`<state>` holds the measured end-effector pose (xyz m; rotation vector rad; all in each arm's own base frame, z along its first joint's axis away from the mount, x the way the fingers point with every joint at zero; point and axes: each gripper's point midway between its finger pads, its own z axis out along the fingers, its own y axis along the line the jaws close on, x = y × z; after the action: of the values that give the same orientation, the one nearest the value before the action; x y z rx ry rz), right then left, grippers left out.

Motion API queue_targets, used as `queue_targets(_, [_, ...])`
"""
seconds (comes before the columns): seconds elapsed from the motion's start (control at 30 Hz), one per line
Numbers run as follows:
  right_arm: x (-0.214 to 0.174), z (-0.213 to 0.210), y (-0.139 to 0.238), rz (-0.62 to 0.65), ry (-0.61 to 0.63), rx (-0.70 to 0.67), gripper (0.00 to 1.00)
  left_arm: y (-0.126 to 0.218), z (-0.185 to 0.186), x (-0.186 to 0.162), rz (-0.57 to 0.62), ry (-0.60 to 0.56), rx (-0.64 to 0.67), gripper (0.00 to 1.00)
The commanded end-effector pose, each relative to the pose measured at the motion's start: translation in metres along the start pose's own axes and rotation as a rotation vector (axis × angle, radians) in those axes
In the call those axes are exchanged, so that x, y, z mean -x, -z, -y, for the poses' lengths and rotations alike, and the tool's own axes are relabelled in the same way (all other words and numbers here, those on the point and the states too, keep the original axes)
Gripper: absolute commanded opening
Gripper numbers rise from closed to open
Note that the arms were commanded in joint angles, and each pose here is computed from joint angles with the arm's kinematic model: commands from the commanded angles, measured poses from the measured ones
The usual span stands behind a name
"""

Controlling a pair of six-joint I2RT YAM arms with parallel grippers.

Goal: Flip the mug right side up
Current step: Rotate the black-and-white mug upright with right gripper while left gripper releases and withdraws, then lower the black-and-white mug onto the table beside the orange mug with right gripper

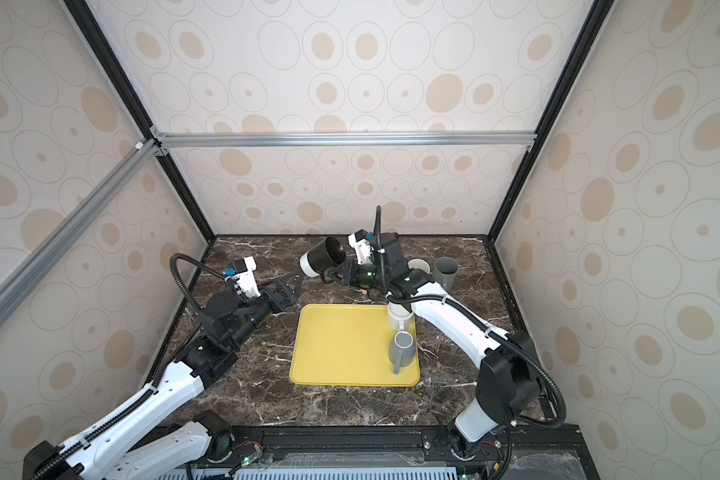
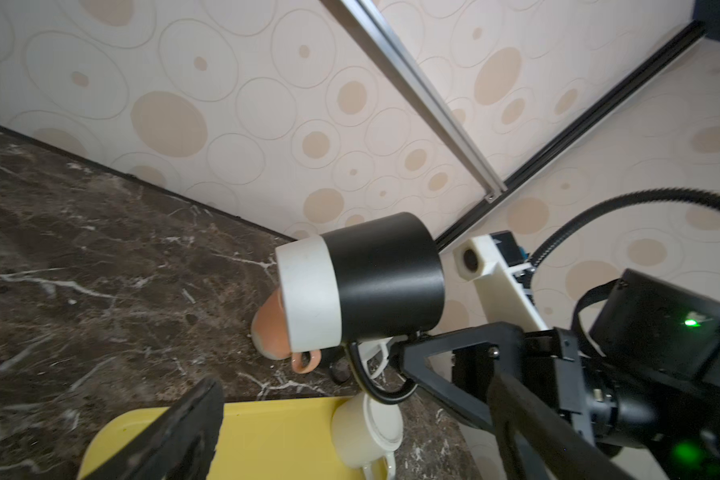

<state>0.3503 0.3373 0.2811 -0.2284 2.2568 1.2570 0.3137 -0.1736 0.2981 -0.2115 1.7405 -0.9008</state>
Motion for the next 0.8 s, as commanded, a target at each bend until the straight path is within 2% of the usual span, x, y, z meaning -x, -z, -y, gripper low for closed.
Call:
queue_targets(0.0, [0.028, -0.027, 0.006, 0.059, 0.144, -0.05, 0.0, 0.013, -0.001, 0.017, 0.053, -0.066, 0.018, 1.0])
queue_targets(0.13, [0.045, -0.018, -0.007, 0.083, 0.182, -0.155, 0.0, 0.026, -0.019, 0.034, 0.141, -0.053, 0.047, 1.0])
queue_targets(0.27, [0.058, -0.005, -0.024, 0.079, 0.194, -0.265, 0.0, 0.023, -0.033, 0.039, 0.12, -0.064, 0.083, 0.98])
queue_targets(0.4, [0.064, 0.001, -0.037, 0.088, 0.258, -0.407, 0.0, 0.023, -0.045, 0.046, 0.116, -0.098, 0.127, 0.98])
queue_targets(0.57, [0.056, 0.012, -0.057, 0.083, 0.329, -0.536, 0.0, 0.023, -0.048, 0.049, 0.101, -0.123, 0.12, 0.98])
queue_targets(0.77, [0.046, 0.048, -0.071, 0.088, 0.291, -0.653, 0.0, 0.025, -0.048, 0.04, 0.069, -0.131, 0.095, 0.98])
